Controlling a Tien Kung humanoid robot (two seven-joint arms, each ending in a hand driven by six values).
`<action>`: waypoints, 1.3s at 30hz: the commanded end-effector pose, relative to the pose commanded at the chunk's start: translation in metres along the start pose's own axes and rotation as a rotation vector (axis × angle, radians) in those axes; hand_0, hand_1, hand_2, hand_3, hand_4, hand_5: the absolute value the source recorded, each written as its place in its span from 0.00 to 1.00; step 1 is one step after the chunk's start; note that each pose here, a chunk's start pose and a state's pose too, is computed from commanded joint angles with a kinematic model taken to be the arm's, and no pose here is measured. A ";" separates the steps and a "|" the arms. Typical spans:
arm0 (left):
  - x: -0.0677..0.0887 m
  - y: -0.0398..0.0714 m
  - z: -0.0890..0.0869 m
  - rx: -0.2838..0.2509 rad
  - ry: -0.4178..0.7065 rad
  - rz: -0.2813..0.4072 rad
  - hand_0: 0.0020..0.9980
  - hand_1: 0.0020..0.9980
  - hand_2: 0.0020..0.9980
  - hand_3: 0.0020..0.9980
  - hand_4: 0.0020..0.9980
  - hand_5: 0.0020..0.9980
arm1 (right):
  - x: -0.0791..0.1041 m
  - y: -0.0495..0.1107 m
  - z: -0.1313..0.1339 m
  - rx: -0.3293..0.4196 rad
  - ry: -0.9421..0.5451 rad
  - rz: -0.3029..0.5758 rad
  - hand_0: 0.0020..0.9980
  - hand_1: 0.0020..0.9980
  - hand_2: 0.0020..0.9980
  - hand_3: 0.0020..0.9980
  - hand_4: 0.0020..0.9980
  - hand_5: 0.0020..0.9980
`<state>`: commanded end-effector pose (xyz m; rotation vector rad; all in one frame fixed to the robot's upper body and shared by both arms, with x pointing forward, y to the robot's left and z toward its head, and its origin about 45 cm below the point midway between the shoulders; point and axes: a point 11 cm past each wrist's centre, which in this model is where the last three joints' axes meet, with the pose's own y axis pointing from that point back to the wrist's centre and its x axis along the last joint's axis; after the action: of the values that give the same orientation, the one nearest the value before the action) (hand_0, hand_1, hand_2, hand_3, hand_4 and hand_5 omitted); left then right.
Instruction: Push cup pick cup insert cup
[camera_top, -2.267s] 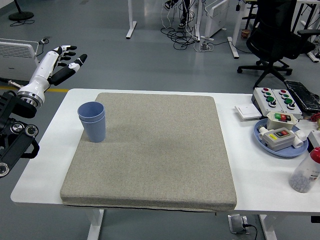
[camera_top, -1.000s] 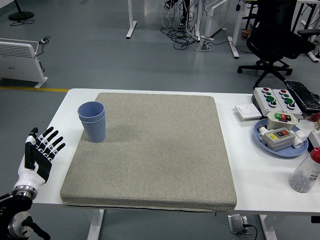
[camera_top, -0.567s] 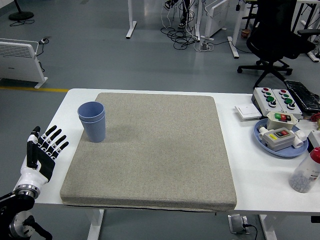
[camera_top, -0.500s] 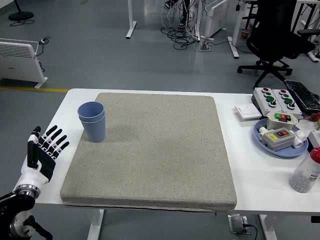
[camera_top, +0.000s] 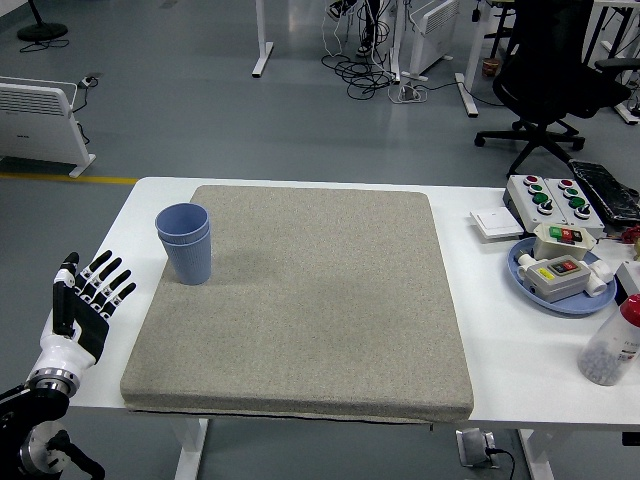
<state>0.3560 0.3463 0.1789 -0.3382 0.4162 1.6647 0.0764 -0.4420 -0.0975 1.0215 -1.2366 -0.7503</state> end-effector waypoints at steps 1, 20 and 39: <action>0.000 0.000 0.000 0.001 0.000 0.000 0.75 0.80 0.82 0.77 0.62 1.00 | 0.000 0.000 0.000 0.000 0.000 0.000 0.73 0.67 0.71 0.60 0.16 0.39; 0.002 0.000 0.000 -0.010 -0.002 0.010 0.75 0.80 0.82 0.77 0.61 1.00 | 0.001 0.000 -0.002 0.005 0.000 0.001 0.73 0.67 0.70 0.60 0.16 0.39; 0.001 0.000 0.001 -0.013 -0.001 0.006 0.75 0.80 0.82 0.77 0.61 1.00 | 0.001 0.001 -0.006 0.012 0.001 0.002 0.73 0.67 0.71 0.60 0.16 0.39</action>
<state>0.3559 0.3474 0.1800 -0.3457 0.4060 1.6740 0.0825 -0.4412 -0.0967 1.0306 -1.2428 -0.7421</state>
